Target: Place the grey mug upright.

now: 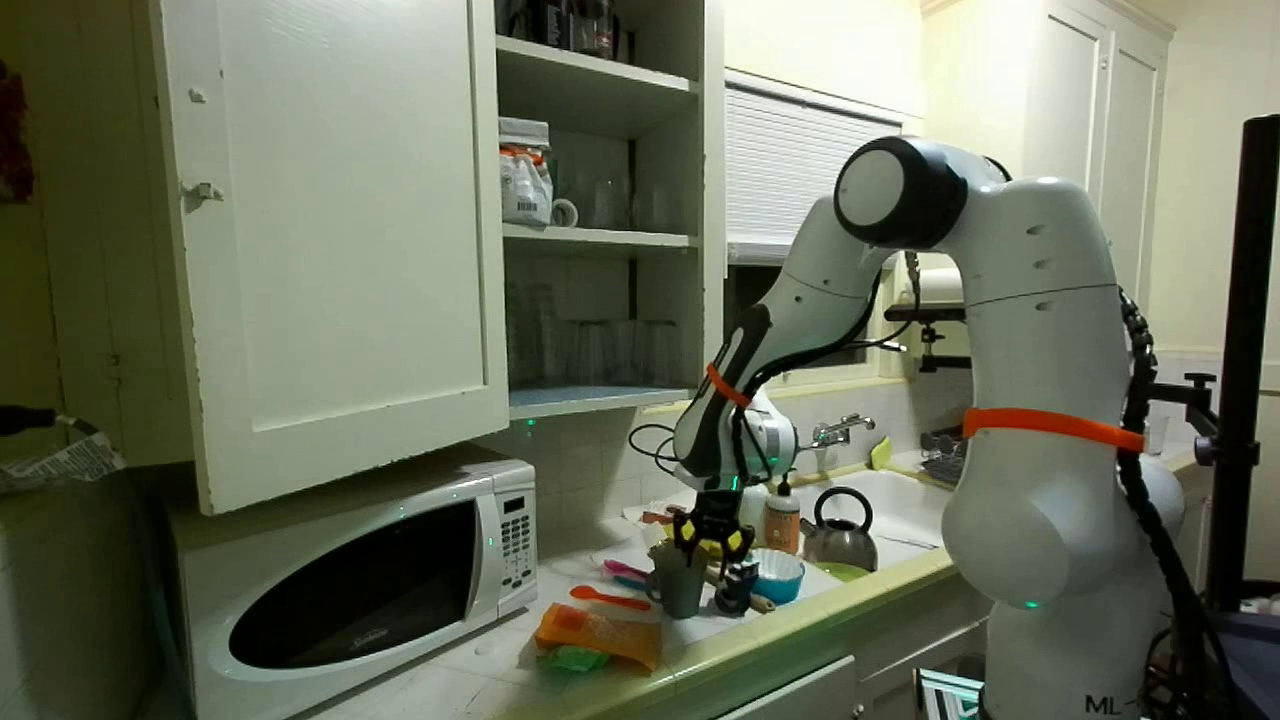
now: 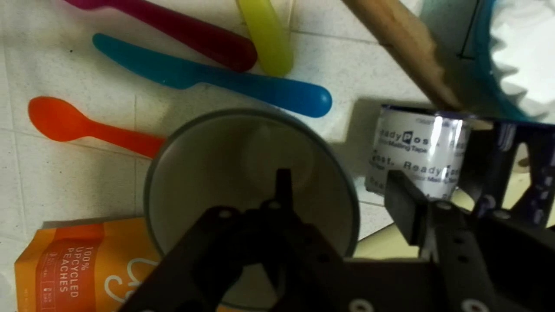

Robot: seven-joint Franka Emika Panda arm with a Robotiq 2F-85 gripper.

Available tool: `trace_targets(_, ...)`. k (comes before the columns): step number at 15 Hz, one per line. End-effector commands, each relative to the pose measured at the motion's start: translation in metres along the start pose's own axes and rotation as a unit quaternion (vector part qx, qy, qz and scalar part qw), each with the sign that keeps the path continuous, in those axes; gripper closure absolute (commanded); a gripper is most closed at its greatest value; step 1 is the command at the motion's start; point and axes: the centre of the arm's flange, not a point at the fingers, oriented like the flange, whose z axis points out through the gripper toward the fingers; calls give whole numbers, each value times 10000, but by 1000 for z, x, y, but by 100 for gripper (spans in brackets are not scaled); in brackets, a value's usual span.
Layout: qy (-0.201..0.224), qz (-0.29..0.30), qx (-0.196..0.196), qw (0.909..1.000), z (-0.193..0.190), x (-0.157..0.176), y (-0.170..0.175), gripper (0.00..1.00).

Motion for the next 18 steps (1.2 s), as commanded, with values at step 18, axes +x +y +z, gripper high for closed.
trace_targets(18, 24, -1261, -784, 9889, -149, 78, -50, 0)
